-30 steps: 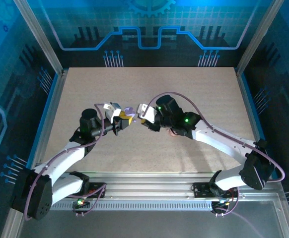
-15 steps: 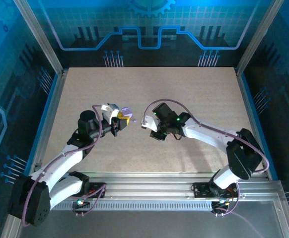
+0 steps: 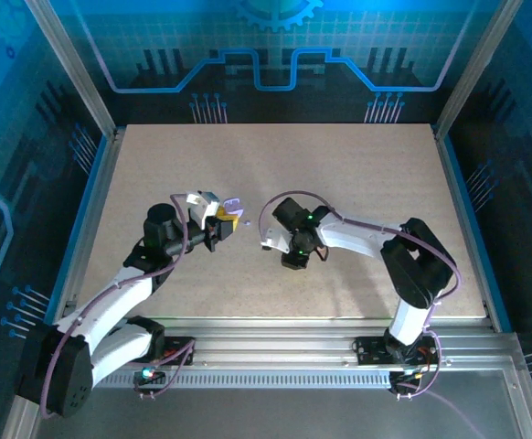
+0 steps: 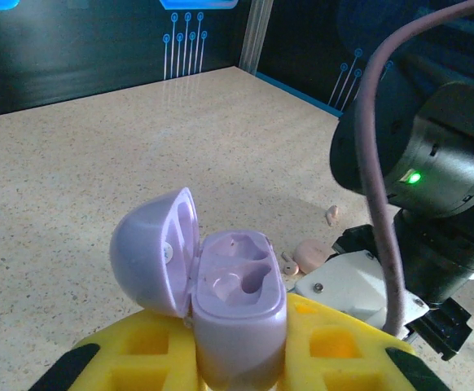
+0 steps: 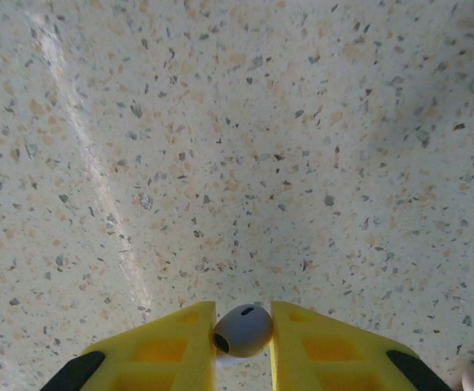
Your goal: Insert wireless bluetooth earbuds into charging case
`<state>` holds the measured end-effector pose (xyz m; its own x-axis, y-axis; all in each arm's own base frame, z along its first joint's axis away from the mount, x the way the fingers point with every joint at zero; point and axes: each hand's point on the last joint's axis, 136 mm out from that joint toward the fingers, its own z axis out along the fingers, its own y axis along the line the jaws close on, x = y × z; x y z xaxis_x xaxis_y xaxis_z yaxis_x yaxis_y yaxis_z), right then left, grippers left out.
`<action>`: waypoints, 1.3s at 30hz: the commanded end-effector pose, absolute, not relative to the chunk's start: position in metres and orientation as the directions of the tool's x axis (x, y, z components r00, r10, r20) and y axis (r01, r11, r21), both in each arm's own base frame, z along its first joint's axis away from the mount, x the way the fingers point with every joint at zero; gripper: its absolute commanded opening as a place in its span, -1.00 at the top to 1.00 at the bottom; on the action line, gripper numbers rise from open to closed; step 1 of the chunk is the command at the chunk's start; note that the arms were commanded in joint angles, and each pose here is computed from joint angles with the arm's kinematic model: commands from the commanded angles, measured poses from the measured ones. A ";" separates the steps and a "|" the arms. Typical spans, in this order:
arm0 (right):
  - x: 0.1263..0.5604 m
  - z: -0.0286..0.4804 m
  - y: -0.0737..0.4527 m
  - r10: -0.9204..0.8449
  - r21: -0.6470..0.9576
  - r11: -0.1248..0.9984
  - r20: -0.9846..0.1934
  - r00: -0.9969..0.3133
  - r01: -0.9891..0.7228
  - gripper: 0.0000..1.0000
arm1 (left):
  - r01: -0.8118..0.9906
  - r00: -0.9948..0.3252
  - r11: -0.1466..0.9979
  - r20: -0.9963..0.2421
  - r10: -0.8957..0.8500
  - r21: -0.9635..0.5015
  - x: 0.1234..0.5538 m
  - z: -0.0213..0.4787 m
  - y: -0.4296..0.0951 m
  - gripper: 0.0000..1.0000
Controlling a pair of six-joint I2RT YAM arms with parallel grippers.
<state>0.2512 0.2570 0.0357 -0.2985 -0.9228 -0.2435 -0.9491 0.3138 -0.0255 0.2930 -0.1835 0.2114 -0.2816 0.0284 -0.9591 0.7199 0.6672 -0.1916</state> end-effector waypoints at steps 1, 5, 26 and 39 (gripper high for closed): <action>0.253 0.032 0.248 -0.939 -0.018 0.301 -0.178 -0.293 -0.954 0.55 | 0.726 -0.269 0.665 -0.963 0.035 -0.179 0.289 0.212 -0.184 0.65; 0.253 0.026 0.247 -0.944 -0.010 0.296 -0.155 -0.290 -0.955 0.54 | 0.724 -0.277 0.665 -0.960 0.037 -0.183 0.289 0.210 -0.184 0.65; 0.263 0.091 0.249 -0.804 -0.005 0.539 -0.299 -0.513 -0.842 0.25 | 0.712 -0.285 0.677 -0.958 0.036 -0.186 0.292 0.210 -0.183 0.65; 0.272 0.130 0.220 -0.117 0.234 0.960 -0.148 -0.982 -0.150 0.21 | 0.684 -0.304 0.703 -0.952 0.032 -0.195 0.294 0.208 -0.178 0.66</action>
